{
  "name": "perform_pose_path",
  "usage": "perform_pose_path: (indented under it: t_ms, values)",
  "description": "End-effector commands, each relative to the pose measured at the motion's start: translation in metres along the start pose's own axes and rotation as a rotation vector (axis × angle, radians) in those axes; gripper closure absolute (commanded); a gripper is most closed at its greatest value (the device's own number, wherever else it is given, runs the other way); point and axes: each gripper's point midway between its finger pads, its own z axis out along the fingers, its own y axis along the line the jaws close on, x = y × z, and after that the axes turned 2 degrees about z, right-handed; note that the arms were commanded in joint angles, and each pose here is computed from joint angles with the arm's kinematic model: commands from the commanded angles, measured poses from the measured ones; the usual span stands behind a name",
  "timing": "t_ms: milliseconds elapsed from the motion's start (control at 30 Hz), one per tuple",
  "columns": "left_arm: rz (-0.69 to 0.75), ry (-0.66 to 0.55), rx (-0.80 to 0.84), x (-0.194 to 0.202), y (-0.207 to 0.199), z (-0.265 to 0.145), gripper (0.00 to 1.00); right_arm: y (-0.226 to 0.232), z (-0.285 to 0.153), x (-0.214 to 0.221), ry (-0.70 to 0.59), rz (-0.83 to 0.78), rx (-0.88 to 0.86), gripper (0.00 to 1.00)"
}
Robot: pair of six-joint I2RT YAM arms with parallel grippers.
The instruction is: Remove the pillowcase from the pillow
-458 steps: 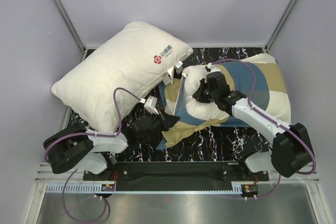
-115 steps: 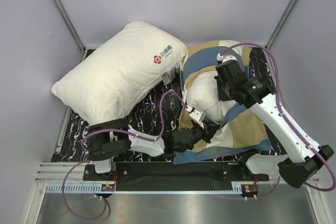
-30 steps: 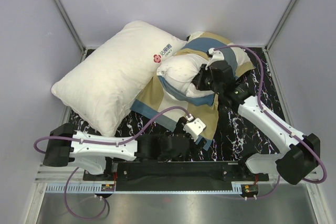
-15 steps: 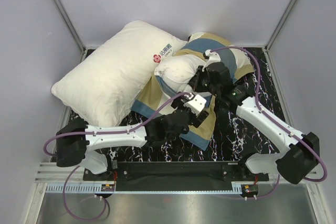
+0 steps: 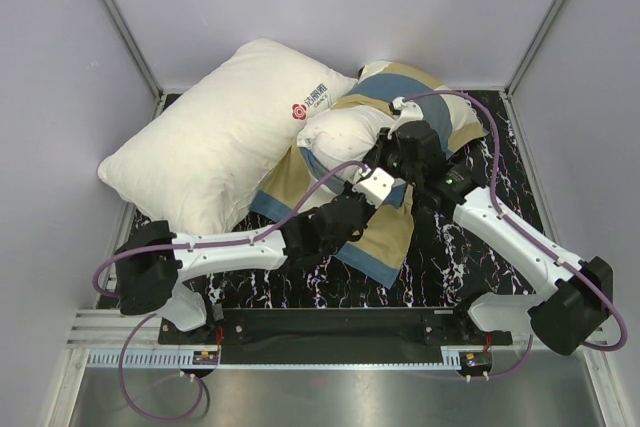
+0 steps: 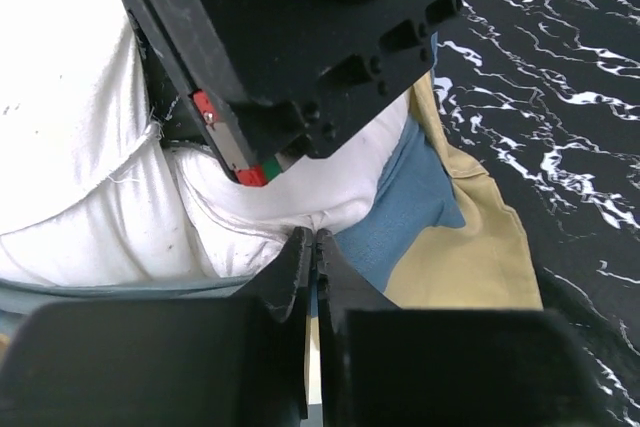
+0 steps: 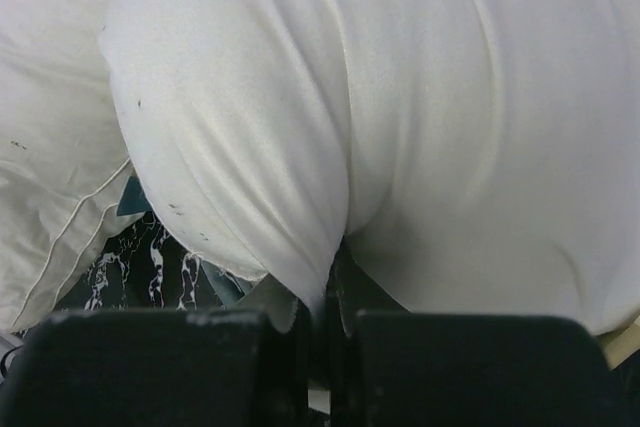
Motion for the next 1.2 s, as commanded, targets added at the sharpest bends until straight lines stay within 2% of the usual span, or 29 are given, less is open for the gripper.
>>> perform_pose_path:
  t_ms: [0,400,633,733,800,867,933,1033,1167]
  values:
    - [-0.085,-0.031,0.14,-0.005,-0.028,-0.007,1.0,0.042,-0.019,-0.067,-0.221,0.048,-0.132,1.0]
    - [-0.118,-0.002,0.19,0.032,-0.03,-0.031,1.0,0.046,-0.01,-0.076,-0.224,0.038,-0.123,1.0]
    - [-0.126,0.08,0.183,0.077,-0.027,-0.045,1.0,0.047,-0.004,-0.081,-0.227,0.032,-0.113,1.0]
    - [-0.148,0.08,0.17,0.082,-0.026,-0.053,1.0,0.047,-0.003,-0.082,-0.226,0.032,-0.111,1.0]
    - [-0.166,0.049,0.162,0.071,-0.028,-0.061,0.79,0.049,0.0,-0.08,-0.219,0.033,-0.121,1.0]
    - [-0.192,0.025,0.164,0.054,-0.037,-0.067,0.39,0.052,0.007,-0.076,-0.202,0.034,-0.133,1.0]
    - [-0.225,0.035,0.141,0.042,-0.046,-0.068,0.31,0.055,0.014,-0.072,-0.179,0.035,-0.145,1.0]
    - [-0.319,0.092,0.083,0.044,-0.052,-0.058,0.29,0.058,0.02,-0.068,-0.17,0.036,-0.154,1.0]
    - [-0.406,0.082,0.004,0.049,-0.05,-0.047,0.23,0.06,0.021,-0.062,-0.154,0.03,-0.164,1.0]
